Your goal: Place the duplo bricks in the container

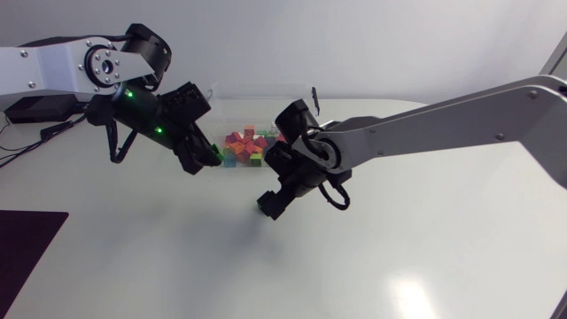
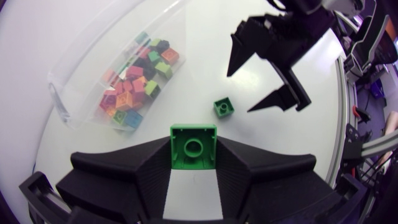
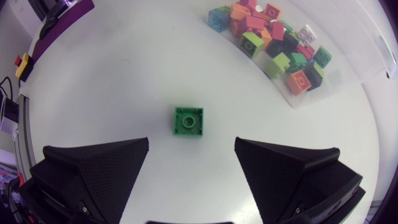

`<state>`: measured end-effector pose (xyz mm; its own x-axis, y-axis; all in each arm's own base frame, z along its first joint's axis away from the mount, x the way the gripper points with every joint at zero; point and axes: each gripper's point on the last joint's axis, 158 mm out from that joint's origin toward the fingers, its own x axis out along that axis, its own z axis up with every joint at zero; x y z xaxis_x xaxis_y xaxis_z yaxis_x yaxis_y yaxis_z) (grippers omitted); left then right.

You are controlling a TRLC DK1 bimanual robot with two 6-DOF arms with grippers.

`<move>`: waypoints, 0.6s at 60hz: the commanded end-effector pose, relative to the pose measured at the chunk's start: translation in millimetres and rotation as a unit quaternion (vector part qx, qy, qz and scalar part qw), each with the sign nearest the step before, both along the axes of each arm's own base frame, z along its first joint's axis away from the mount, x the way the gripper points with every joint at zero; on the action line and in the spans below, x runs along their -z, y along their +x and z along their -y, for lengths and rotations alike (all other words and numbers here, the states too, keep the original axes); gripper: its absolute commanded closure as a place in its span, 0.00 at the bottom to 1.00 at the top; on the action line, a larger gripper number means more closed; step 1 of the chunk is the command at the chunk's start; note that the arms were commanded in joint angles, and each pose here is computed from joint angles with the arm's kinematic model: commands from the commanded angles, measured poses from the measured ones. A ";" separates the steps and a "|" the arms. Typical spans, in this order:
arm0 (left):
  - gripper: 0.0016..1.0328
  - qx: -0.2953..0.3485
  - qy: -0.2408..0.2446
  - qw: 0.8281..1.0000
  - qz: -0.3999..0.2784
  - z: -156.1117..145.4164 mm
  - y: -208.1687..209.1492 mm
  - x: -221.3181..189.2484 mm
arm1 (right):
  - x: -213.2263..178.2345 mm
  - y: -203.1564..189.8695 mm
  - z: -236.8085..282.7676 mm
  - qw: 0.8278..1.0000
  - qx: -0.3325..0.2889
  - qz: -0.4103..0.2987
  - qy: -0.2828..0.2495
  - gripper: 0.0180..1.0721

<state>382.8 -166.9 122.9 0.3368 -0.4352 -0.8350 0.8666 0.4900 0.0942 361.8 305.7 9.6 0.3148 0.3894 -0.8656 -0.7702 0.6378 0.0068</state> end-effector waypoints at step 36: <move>0.82 -0.153 -0.176 0.962 0.142 1.5 130.0 -88.7 | 46.2 19.2 -26.4 0.994 -0.040 -0.066 -0.077 0.22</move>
<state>498.7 -167.8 218.6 0.6891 -0.5115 -0.5134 0.6526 0.7460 0.1328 379.3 332.7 -27.2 0.1844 0.2893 -0.9393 -0.8086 0.5879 0.0223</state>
